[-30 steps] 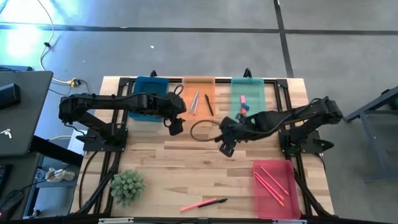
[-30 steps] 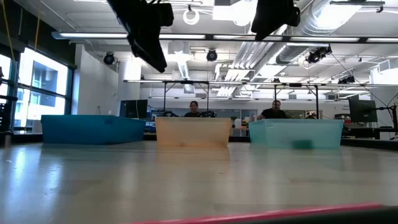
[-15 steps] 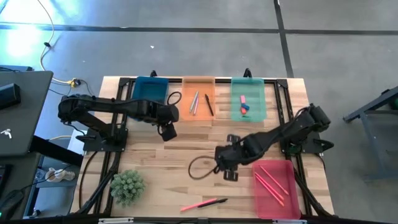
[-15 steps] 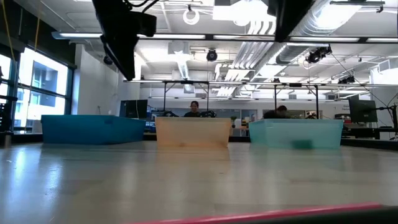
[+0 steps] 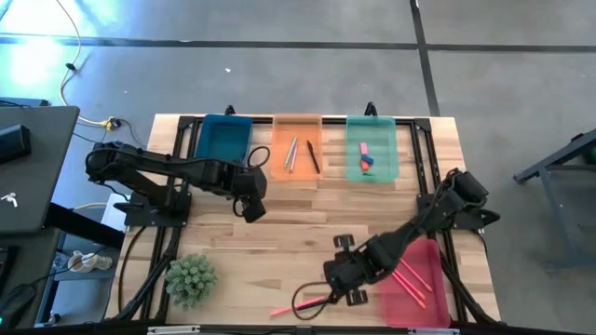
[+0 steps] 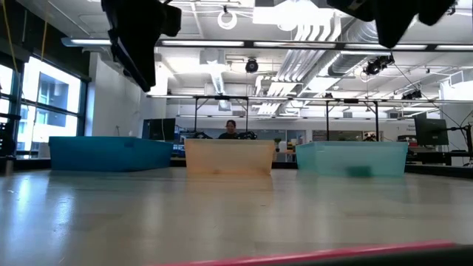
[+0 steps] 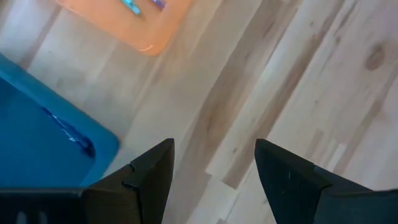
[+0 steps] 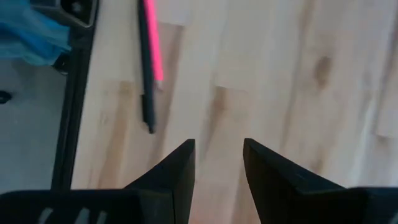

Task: Sort crayons/erasers/pens/pencils in bins
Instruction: Put the black ballpen into the orange bin

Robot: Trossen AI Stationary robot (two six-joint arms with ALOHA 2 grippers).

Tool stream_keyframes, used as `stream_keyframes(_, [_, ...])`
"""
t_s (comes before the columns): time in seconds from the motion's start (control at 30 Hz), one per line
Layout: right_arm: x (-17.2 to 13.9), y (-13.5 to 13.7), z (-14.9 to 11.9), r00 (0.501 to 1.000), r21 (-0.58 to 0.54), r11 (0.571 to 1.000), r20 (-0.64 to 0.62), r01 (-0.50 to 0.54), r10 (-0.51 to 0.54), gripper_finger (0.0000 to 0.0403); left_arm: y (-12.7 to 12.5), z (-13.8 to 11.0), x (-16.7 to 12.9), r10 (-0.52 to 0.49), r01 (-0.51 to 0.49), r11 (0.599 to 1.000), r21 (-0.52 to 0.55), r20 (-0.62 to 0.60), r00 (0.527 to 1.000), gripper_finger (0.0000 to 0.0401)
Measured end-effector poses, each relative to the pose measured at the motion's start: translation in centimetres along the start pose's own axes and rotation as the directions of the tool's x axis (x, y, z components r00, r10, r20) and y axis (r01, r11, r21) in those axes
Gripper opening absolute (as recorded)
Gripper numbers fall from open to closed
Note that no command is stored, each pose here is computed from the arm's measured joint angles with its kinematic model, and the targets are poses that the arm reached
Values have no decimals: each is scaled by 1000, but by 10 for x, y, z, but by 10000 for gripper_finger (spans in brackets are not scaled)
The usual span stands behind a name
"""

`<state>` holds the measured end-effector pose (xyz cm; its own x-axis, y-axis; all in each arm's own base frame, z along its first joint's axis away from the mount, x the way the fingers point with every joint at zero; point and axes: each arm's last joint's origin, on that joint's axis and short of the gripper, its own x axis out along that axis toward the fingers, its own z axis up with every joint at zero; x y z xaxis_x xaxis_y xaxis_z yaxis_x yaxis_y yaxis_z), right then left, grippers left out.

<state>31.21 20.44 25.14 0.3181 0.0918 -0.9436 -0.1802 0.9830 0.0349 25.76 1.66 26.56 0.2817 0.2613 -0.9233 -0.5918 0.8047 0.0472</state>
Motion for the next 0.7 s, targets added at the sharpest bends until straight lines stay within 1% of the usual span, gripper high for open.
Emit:
stream_keyframes(0.2, [22,22,-2,1000,-58,998,-3,-20,20,128,-7,-4,-2,-10,10,1000,5,5,1000,213])
stream_keyframes(0.3, [33,30,-3,1000,-68,997,-9,-28,27,128,-8,-4,-2,-6,6,1000,9,10,1000,213])
stream_keyframes(0.37, [37,33,-3,999,-69,996,-14,-52,51,128,-8,-4,-2,4,-4,1000,10,17,1000,213])
stream_keyframes(0.53, [46,39,-1,997,-34,996,-10,-77,77,128,-7,-4,-2,6,-6,1000,10,19,1000,213])
stream_keyframes(0.7, [60,42,-1,995,14,995,-30,-96,96,128,-8,-4,-2,6,-7,999,40,19,1000,213])
